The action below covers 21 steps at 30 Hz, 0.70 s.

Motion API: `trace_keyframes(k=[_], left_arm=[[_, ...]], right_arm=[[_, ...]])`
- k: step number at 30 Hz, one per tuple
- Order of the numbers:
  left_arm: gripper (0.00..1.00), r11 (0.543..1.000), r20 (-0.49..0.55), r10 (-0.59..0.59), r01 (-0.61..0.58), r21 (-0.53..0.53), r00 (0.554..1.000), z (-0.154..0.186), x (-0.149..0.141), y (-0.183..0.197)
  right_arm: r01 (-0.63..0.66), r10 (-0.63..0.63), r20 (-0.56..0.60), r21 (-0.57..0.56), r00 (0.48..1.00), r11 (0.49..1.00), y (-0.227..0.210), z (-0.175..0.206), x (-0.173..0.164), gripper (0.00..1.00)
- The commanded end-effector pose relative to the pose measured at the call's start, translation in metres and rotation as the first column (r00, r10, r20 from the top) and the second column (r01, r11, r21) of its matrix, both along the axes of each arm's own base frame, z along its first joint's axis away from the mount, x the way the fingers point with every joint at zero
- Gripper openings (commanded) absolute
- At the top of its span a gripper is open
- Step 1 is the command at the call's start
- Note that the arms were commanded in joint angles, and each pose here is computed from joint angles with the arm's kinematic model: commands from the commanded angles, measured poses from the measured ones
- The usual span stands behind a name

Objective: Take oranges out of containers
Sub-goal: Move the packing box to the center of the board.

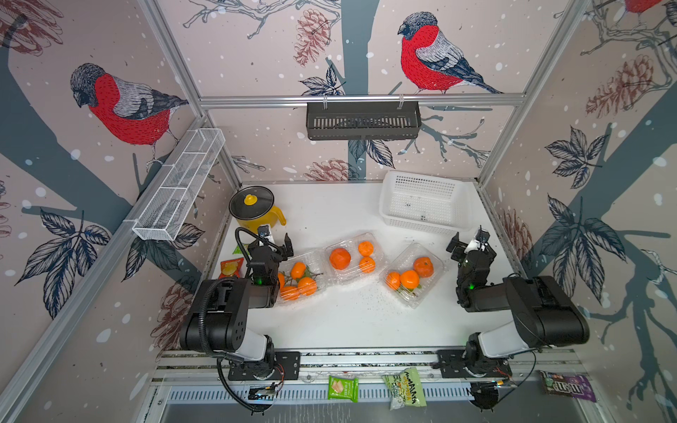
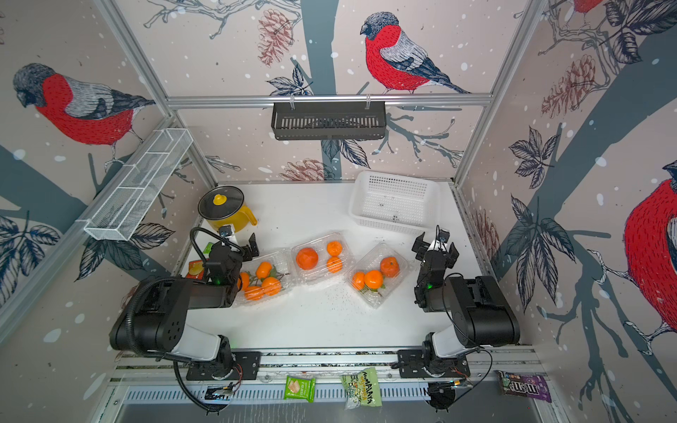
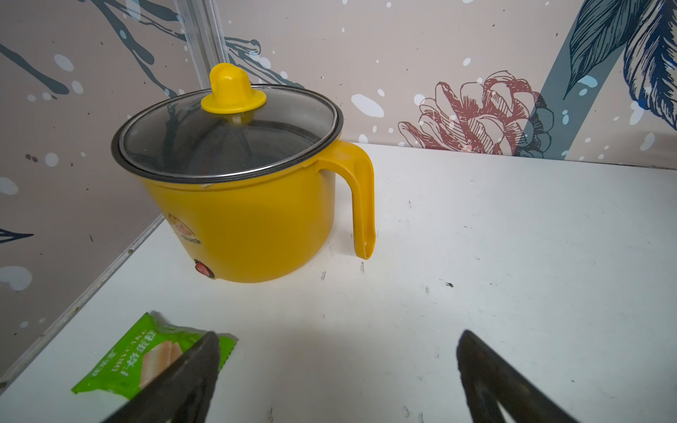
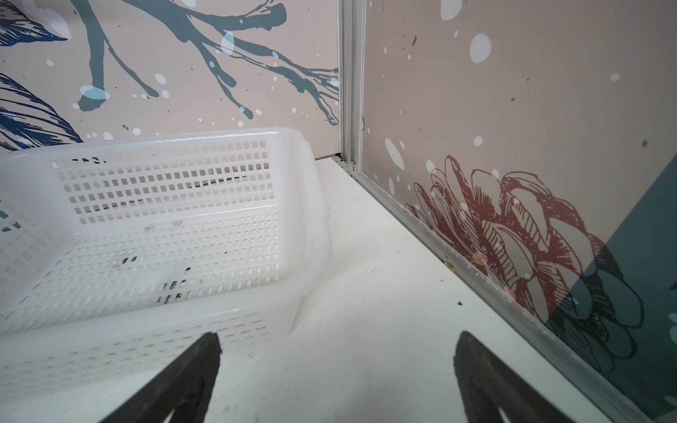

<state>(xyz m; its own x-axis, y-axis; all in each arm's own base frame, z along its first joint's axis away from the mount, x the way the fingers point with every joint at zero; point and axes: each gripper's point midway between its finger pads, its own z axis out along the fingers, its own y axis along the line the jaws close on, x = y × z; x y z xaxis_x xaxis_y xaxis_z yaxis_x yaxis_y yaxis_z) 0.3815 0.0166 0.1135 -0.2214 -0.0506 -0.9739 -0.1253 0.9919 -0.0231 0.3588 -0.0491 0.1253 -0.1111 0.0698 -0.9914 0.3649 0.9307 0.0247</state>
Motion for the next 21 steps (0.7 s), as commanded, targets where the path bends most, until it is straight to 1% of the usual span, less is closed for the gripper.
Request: trace_keyframes(k=[1,7,9,10,11,12,14,15,16,18,19,21], left_arm=[[0.99,1.0,0.025,-0.001,0.001,0.004,1.0,0.007,0.002,0.0],[0.99,1.0,0.034,0.015,-0.015,0.006,0.999,0.01,0.002,0.002],[0.99,0.992,0.063,0.125,-0.125,-0.003,0.99,0.023,0.002,0.02],[0.98,0.984,0.045,0.176,-0.176,-0.008,0.983,0.029,0.005,0.028],[0.98,0.983,0.009,0.184,-0.184,-0.021,0.983,0.034,0.008,0.03],[0.98,0.985,-0.029,0.169,-0.17,-0.027,0.985,0.033,0.011,0.027],[0.98,0.988,-0.067,0.15,-0.152,-0.039,0.986,0.039,0.014,0.024],[0.98,0.986,-0.084,0.152,-0.157,-0.049,0.985,0.04,0.012,0.024],[0.98,0.98,-0.1,0.181,-0.188,-0.067,0.978,0.04,0.008,0.027],[0.98,0.959,-0.128,0.25,-0.264,-0.105,0.96,0.04,-0.004,0.036],[0.98,0.946,-0.135,0.28,-0.297,-0.13,0.95,0.041,-0.011,0.04],[0.98,0.926,-0.139,0.308,-0.33,-0.183,0.941,0.046,-0.02,0.041]], right_arm=[[0.003,-0.003,0.016,0.005,1.0,1.0,0.0,0.004,0.001,1.0],[0.004,-0.004,0.021,0.005,1.0,1.0,-0.001,0.005,0.0,1.0],[0.019,-0.019,0.025,0.016,0.999,1.0,-0.003,0.007,-0.002,1.0],[0.014,-0.014,0.028,0.013,1.0,1.0,-0.003,0.007,-0.002,1.0],[0.013,-0.014,0.031,0.01,0.999,1.0,-0.002,0.008,-0.002,1.0],[0.006,-0.007,0.034,0.007,0.999,1.0,-0.001,0.009,-0.002,1.0],[-0.018,0.019,0.038,-0.008,0.999,1.0,0.004,0.014,-0.003,1.0],[0.002,0.0,0.061,-0.024,0.998,1.0,0.002,0.022,-0.004,1.0],[0.057,-0.055,0.073,-0.024,0.996,0.998,-0.002,0.033,-0.007,1.0],[0.061,-0.062,0.032,0.015,0.998,0.998,-0.005,0.037,-0.006,1.0],[0.095,-0.096,0.026,0.036,0.995,0.995,-0.011,0.038,-0.009,1.0],[0.131,-0.134,0.049,0.067,0.99,0.989,-0.016,0.046,-0.016,1.0]])
